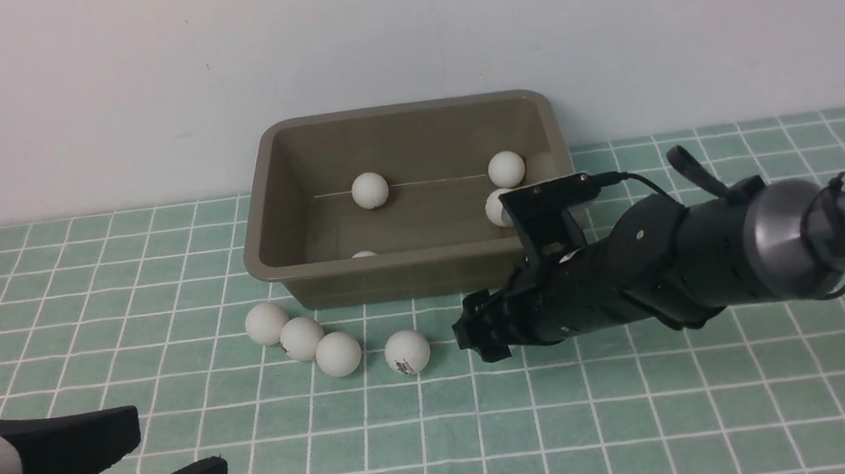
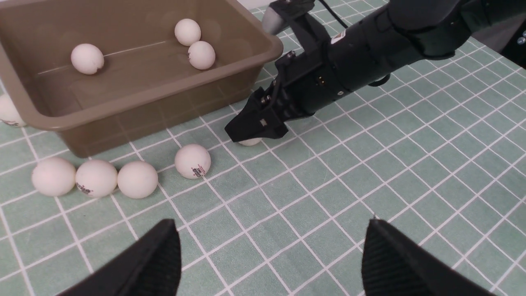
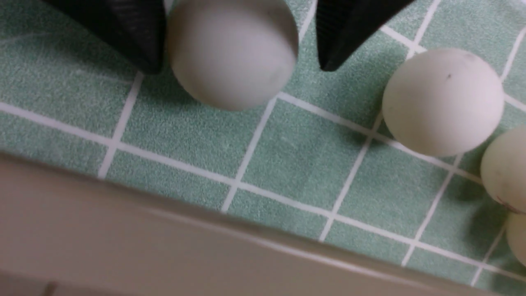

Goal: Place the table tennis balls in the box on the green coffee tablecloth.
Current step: 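Reach for and grasp a ping pong ball on the table, then release the ping pong ball into the bin and lift the gripper away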

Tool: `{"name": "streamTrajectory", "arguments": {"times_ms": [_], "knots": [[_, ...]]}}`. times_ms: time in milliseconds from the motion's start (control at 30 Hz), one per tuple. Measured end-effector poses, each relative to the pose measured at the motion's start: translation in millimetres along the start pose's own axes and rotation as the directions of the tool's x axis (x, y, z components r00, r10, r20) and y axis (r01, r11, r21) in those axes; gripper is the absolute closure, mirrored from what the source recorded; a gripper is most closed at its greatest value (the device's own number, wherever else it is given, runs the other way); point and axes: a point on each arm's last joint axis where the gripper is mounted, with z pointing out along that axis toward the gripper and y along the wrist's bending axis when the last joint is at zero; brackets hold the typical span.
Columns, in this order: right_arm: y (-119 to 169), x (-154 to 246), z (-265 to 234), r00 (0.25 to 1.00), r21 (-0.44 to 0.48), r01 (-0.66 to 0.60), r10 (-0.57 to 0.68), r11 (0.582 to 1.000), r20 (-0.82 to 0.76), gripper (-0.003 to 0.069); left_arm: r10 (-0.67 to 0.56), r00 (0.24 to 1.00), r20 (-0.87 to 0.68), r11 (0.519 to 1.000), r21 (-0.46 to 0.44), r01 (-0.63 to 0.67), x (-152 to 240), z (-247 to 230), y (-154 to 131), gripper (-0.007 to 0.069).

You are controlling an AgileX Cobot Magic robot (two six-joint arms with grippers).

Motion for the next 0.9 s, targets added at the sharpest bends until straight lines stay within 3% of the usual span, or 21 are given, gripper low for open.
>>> {"name": "streamTrajectory", "arguments": {"times_ms": [500,700,900], "knots": [[17.3,-4.5,-40.8,0.978,-0.120,0.156,-0.170,0.980,-0.117,0.0300,0.000,1.000,-0.008,1.000,0.012,0.000,0.8,0.0,-1.1,0.0094],[17.9,-10.2,-66.4,0.956,-0.095,0.246,-0.258,0.964,-0.141,0.0300,0.000,1.000,-0.015,1.000,0.022,0.000,1.4,0.0,-2.0,0.0094],[20.3,-26.7,-102.7,0.933,-0.044,0.354,-0.356,0.934,-0.056,0.0300,0.000,1.000,-0.015,1.000,0.022,0.000,1.4,0.0,-2.0,0.0094]]}}
